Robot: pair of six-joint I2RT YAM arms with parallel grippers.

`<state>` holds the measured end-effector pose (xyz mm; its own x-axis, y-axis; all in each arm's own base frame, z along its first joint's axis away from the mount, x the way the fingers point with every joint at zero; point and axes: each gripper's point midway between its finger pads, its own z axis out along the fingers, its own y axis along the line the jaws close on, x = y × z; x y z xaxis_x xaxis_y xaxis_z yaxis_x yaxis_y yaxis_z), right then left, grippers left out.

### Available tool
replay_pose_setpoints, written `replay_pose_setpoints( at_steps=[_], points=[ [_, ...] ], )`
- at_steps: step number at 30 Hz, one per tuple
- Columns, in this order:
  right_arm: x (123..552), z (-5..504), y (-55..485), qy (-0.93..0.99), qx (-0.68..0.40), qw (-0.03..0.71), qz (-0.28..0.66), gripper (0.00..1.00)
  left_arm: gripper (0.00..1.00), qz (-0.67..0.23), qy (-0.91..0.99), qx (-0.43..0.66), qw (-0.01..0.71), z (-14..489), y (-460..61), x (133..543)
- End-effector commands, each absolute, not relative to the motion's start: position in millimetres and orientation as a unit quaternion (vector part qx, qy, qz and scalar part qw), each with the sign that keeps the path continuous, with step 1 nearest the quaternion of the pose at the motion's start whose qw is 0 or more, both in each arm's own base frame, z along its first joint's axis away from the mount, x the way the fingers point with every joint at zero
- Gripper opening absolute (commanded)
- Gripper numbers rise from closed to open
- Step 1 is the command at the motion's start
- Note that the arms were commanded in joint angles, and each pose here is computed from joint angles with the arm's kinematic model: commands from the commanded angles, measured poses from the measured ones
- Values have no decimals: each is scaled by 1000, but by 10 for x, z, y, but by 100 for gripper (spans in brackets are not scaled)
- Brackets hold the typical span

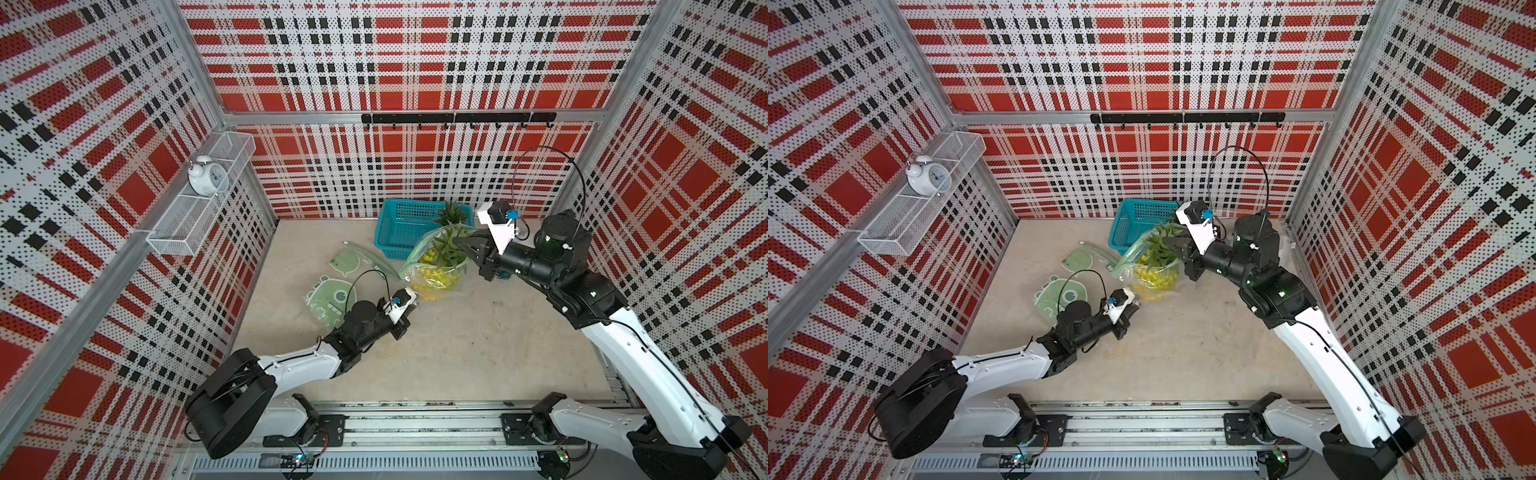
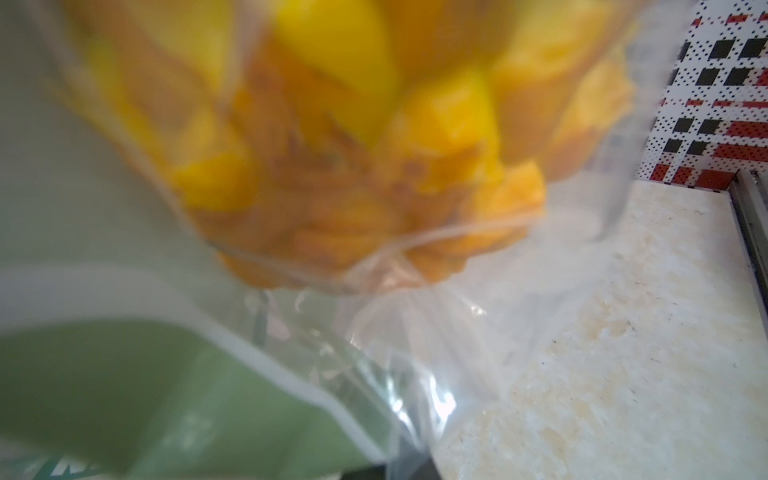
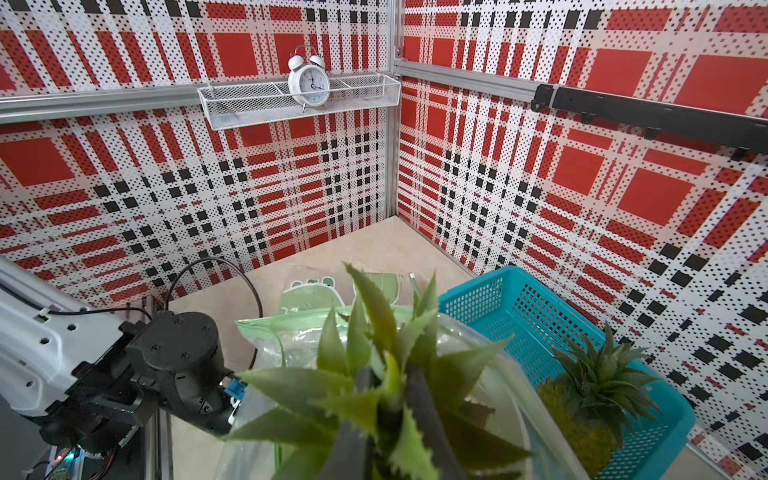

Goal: Open the zip-top bag and take out the pineapple
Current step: Pick up the pineapple from the zipper food storage bag.

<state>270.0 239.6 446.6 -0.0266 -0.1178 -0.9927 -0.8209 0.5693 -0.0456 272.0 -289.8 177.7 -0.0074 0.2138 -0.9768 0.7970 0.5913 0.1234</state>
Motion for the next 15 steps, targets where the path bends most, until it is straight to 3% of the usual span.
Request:
replay_pose_setpoints(
  at_steps=[1,15],
  points=[
    [2600,4995,2351,584,-351,665,305,0,0,-234,663,367,609,1808,-2902,2747],
    [2391,5322,2306,540,-352,689,330,0,0,-83,769,412,481,968,-3024,3008]
  ],
)
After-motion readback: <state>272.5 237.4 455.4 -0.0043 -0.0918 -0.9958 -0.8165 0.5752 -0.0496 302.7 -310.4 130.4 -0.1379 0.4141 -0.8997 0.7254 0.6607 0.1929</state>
